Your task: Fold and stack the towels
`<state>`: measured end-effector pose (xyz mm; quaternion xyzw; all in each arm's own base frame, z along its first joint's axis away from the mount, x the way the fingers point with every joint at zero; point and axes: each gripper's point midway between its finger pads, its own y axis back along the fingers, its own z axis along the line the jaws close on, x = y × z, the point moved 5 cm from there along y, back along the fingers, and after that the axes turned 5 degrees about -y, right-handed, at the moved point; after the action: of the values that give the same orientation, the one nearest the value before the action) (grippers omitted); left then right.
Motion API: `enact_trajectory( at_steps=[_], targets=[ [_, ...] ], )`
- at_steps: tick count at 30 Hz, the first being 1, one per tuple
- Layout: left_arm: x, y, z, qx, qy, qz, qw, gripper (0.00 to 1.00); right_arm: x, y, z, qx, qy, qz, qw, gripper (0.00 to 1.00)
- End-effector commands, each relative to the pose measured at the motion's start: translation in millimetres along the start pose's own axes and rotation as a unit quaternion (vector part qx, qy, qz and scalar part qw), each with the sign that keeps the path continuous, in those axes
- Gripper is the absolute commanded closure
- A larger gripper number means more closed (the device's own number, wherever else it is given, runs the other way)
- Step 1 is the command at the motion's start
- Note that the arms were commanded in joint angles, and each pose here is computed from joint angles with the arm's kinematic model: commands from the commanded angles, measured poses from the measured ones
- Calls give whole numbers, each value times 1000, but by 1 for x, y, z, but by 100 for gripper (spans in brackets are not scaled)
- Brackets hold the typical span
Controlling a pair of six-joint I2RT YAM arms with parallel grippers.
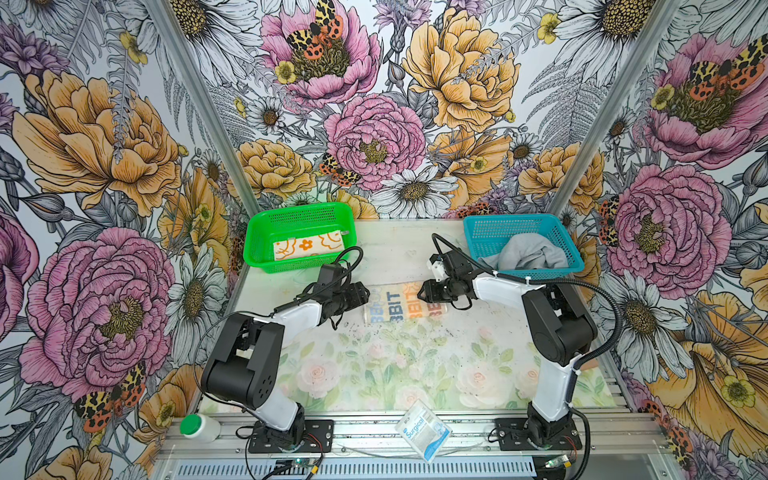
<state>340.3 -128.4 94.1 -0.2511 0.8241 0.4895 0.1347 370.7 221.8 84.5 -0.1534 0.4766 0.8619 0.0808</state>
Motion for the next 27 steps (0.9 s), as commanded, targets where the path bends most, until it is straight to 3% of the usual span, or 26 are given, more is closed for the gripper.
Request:
enact_trajectory(
  at_steps=[1, 8, 10, 14, 18, 22, 23, 24, 25, 27],
  targets=[
    [3, -12, -5, 37, 9, 13, 999, 25, 2, 2, -1, 0, 5, -6, 1000, 49],
    [7, -43, -12, 56, 38, 36, 997, 27, 7, 4, -1, 2, 4, -4, 1000, 49],
    [7, -50, -20, 55, 34, 36, 997, 32, 7, 4, 1, 0, 4, -4, 1000, 49],
    [3, -65, -30, 50, 45, 33, 997, 49, 7, 4, 3, -1, 5, -4, 1000, 49],
    [-12, -69, -41, 55, 49, 16, 997, 79, 6, 6, 6, -4, 8, -7, 1000, 48],
    [-30, -62, -46, 54, 35, 9, 998, 97, 4, 18, 12, -9, 22, -20, 1000, 46],
    [-34, -59, -45, 50, 28, 10, 998, 100, 3, 24, 15, -11, 27, -27, 999, 41],
    [-39, -55, -45, 45, 20, 11, 999, 100, 2, 31, 17, -11, 33, -37, 999, 18],
    [-44, -53, -44, 41, 13, 15, 999, 100, 2, 37, 19, -10, 38, -45, 998, 1],
    [-56, -45, -47, 34, -15, 29, 999, 100, 1, 53, 24, -13, 49, -67, 996, 1]
  ],
)
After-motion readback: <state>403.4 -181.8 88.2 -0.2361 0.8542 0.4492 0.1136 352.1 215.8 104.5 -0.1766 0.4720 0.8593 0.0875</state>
